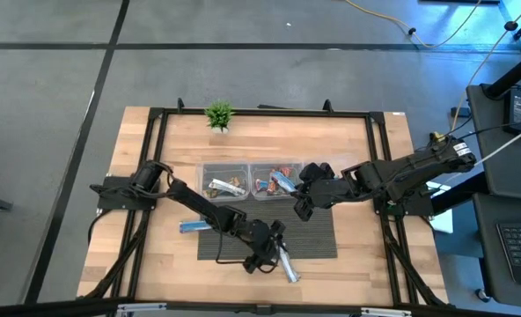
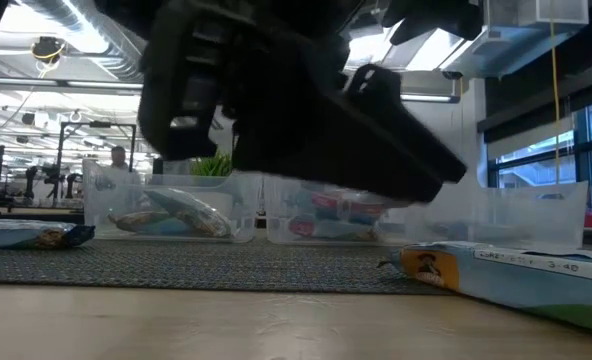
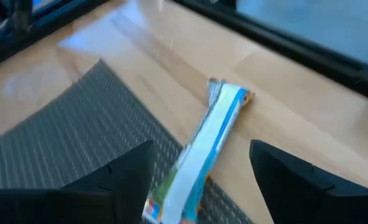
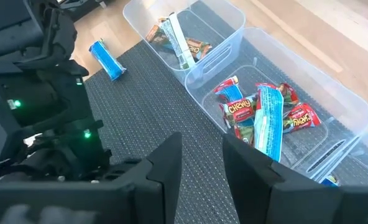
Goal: Pick and place Granola Bars by type
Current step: Put the yellow granola bar into the left transparent bin
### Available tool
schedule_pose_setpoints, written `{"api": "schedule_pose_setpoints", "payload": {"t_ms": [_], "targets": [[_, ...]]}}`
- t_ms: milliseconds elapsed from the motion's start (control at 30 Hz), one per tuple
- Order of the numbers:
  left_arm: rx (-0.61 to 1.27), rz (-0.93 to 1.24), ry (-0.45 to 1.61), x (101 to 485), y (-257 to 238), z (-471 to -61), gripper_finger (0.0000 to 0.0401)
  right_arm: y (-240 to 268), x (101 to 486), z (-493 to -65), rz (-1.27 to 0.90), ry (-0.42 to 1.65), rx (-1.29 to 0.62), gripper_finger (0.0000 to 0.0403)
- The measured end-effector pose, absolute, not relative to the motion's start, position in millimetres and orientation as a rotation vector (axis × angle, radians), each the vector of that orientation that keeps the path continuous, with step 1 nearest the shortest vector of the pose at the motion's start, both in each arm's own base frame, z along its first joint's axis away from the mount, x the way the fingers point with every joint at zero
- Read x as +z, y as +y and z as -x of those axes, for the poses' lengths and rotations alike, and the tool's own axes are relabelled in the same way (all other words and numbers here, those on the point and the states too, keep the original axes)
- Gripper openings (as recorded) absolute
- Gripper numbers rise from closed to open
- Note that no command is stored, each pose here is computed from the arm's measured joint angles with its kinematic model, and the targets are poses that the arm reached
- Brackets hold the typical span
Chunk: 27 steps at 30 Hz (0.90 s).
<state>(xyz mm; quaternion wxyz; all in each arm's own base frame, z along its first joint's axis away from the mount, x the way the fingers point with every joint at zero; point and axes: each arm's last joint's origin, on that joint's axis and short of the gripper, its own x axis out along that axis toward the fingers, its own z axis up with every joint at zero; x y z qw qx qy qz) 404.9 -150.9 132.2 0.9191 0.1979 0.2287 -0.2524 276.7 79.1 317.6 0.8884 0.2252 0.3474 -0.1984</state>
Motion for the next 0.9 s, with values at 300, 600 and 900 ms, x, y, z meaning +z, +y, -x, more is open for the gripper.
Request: {"api": "schedule_pose_setpoints", "payload": {"t_ms": [300,600,900], "targets": [[-0.637,-0.46,0.382,158,-144,-425,0.0248,79,318,-277,-0.473,0.721,-0.413,0.012],[-0.696,-0.496,0.439,140,-145,-424,0.0244,79,318,-277,-0.476,0.719,-0.414,0.012],[-0.668,-0.462,0.508,109,-148,-437,0.0244,79,318,-277,-0.503,0.712,-0.423,0.012]]}}
